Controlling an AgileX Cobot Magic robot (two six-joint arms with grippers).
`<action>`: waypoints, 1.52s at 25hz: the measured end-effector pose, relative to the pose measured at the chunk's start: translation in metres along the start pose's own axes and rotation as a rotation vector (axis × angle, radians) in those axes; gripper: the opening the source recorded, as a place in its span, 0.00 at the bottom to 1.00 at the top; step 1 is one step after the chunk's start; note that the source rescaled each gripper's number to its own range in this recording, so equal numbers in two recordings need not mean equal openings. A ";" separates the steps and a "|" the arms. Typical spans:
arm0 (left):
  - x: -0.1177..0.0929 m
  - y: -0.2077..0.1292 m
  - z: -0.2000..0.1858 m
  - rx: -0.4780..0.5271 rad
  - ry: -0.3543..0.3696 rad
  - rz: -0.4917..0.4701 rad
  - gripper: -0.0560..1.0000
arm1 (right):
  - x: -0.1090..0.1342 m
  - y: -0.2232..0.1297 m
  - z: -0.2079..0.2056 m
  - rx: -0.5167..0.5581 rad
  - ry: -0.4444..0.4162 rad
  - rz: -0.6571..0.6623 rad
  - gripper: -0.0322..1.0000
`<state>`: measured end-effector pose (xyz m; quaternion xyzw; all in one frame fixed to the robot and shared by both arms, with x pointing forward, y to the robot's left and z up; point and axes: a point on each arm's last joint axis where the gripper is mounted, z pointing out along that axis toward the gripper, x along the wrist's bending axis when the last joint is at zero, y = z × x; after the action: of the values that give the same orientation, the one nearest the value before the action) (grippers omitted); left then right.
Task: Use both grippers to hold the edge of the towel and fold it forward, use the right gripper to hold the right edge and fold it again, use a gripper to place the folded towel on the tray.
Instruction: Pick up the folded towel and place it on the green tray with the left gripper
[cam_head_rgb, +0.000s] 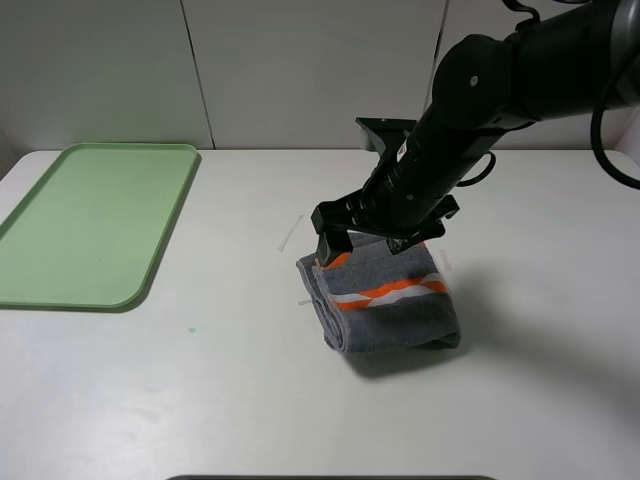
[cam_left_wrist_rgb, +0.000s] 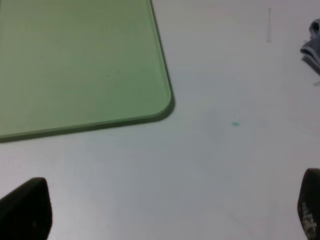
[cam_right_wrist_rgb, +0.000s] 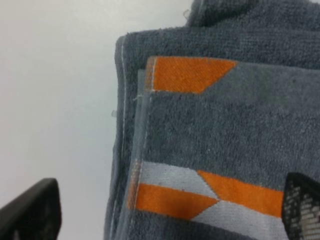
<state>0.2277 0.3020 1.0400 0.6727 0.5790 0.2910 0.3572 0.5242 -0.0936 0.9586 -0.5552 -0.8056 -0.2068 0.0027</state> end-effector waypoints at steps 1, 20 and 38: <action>0.000 0.000 0.000 0.000 0.000 0.000 1.00 | 0.000 0.000 0.000 0.000 0.000 -0.001 0.99; 0.000 0.000 0.000 0.000 0.000 0.000 1.00 | 0.007 -0.010 -0.050 0.030 0.013 -0.102 1.00; 0.000 0.000 0.000 0.000 0.000 0.000 1.00 | -0.038 -0.144 -0.170 -0.136 -0.006 -0.107 1.00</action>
<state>0.2277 0.3020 1.0400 0.6727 0.5790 0.2910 0.3572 0.3721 -0.2276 1.0574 -0.5109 -0.8182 -0.2592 -0.0483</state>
